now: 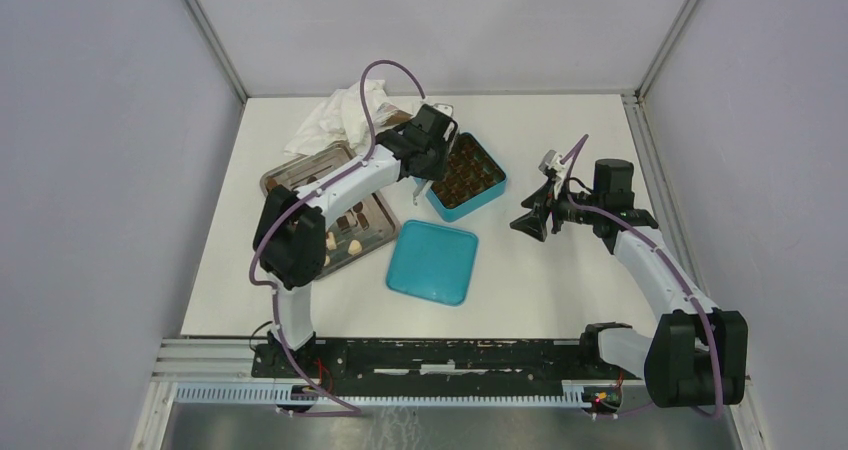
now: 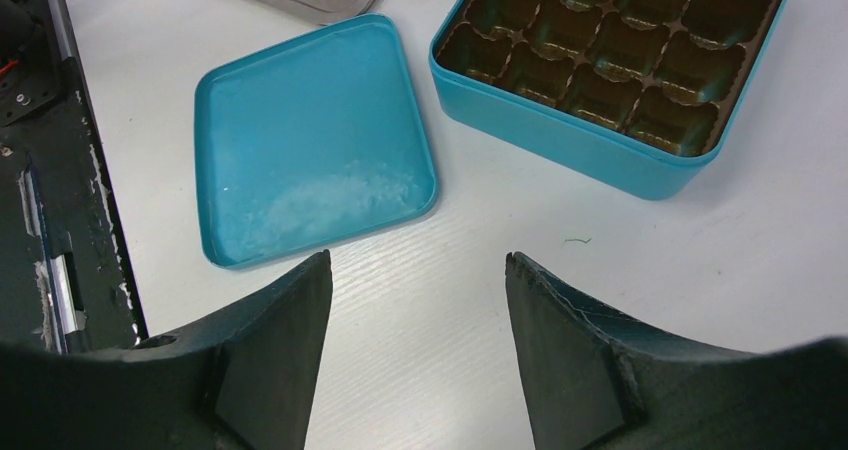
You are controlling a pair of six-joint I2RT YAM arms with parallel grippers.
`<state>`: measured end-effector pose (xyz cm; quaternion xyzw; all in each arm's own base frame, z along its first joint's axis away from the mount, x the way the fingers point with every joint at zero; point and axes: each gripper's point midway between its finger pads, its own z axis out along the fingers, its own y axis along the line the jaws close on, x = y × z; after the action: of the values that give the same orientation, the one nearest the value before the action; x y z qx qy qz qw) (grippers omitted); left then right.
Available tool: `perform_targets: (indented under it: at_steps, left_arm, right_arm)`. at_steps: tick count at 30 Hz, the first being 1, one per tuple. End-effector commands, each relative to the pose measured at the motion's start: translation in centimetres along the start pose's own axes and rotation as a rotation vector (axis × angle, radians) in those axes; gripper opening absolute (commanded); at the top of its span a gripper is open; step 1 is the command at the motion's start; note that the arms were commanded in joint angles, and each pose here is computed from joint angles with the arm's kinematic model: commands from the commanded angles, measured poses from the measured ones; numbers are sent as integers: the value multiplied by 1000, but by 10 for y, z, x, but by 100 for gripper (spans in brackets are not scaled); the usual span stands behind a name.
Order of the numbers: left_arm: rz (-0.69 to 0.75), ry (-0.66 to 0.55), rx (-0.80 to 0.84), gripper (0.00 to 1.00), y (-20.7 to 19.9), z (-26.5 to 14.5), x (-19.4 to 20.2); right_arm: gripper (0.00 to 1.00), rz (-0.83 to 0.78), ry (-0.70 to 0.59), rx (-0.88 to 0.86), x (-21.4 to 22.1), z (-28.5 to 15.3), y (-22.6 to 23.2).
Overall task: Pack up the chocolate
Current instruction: Place the fake chocolate in the packing box.
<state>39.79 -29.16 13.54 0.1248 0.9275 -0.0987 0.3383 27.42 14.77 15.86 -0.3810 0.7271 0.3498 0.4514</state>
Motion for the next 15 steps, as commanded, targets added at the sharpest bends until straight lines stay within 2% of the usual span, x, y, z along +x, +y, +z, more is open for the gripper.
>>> perform_targets:
  at_steps: [1, 15]
  left_arm:
    - [62, -25, -33, 5, 1, 3, -15]
    - [79, 4, -68, 34, 3, 8, -10]
  right_arm:
    - [70, -40, -19, 2, -11, -1, -5]
    - [70, -36, -13, 0, -9, 0, -6]
